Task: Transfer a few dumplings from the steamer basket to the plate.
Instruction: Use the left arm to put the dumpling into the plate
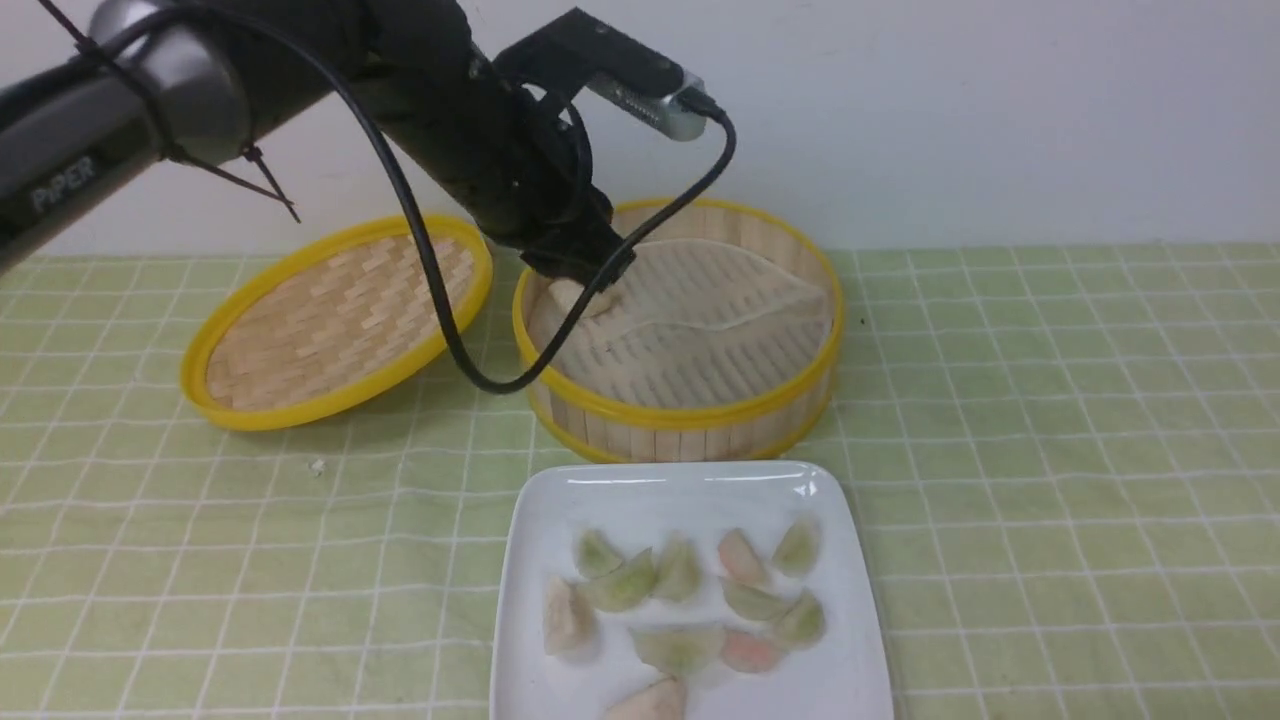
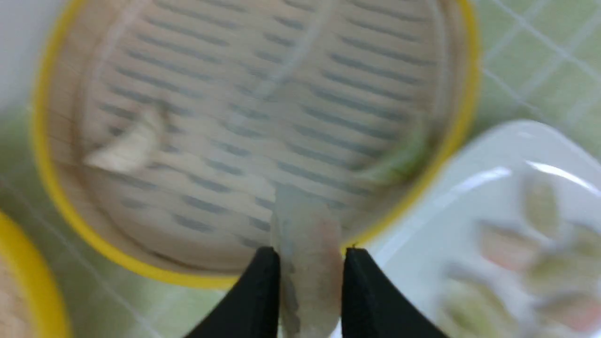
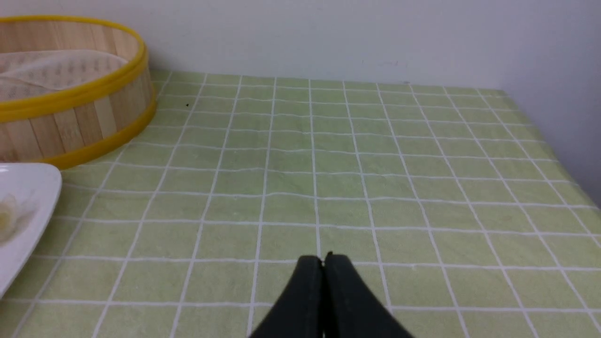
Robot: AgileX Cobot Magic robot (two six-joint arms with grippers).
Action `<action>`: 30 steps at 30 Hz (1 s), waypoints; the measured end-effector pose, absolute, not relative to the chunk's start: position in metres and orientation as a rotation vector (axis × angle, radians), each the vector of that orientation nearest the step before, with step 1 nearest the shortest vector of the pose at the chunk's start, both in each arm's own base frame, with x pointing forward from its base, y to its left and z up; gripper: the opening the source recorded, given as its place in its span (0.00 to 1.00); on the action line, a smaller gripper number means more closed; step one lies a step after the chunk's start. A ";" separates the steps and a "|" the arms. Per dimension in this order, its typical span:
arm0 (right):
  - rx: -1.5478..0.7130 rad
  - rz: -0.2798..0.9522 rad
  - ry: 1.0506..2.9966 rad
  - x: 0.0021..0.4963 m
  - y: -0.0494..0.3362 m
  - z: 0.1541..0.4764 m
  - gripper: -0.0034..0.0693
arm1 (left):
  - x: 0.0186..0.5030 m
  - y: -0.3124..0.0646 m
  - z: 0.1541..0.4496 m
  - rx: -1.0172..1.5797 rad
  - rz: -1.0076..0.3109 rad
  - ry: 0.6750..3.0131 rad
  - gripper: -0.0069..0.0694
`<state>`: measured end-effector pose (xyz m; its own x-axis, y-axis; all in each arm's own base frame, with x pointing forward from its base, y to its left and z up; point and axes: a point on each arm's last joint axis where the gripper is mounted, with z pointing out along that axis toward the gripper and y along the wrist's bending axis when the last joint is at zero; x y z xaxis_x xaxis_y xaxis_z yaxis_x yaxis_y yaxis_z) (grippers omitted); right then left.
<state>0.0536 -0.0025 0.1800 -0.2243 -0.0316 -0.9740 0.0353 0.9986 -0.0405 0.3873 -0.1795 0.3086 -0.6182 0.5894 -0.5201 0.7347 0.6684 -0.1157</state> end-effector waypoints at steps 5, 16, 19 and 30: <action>0.003 -0.062 1.796 0.054 -0.003 0.180 0.03 | 0.366 -0.203 0.308 1.137 -0.670 2.478 0.28; 0.003 -0.062 1.796 0.054 -0.003 0.180 0.03 | 0.358 -0.261 0.233 1.383 -0.675 2.582 0.28; 0.003 -0.062 1.796 0.054 -0.003 0.180 0.03 | 0.358 -0.266 0.215 1.403 -0.647 2.630 0.28; 0.003 -0.062 1.796 0.054 -0.003 0.180 0.03 | 0.363 -0.264 0.202 1.399 -0.526 2.687 0.57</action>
<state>0.0536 -0.0025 0.1800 -0.2243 -0.0316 -0.9740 0.0353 0.9986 -0.0405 0.3633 -0.2638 0.2021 -0.5844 0.7828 -0.2137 0.8056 0.5281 -0.2683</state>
